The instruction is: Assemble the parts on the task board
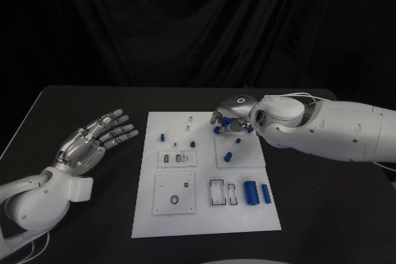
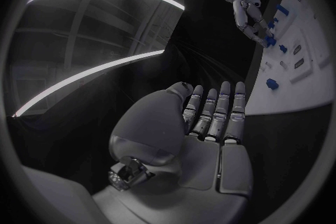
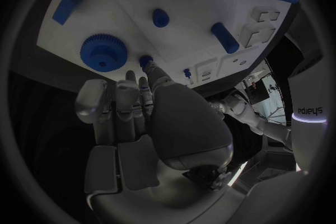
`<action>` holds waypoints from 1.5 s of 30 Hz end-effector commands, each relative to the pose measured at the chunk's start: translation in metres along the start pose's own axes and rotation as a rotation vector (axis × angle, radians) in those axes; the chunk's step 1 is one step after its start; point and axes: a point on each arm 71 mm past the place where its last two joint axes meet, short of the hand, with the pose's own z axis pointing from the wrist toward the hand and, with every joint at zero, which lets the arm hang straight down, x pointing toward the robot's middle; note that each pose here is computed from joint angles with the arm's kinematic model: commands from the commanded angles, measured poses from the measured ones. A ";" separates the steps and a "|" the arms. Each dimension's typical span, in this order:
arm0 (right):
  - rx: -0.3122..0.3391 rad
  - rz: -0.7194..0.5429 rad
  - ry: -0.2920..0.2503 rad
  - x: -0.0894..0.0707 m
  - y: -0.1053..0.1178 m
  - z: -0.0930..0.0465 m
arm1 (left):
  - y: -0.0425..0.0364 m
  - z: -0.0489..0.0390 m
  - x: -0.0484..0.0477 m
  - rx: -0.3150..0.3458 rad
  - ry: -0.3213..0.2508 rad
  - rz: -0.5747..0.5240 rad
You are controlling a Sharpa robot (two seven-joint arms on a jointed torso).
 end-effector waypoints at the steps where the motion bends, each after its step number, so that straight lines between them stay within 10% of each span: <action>1: -0.023 -0.004 -0.023 0.001 0.002 0.001 | -0.0083 0.0007 0.0009 0.110 0.009 -0.019; 29: -0.030 0.005 -0.048 0.007 0.002 0.004 | -0.0061 0.0018 -0.0046 0.091 -0.003 -0.027; 45: -0.043 0.070 -0.212 -0.044 0.011 0.017 | -0.0066 0.0007 -0.0055 0.088 -0.011 -0.026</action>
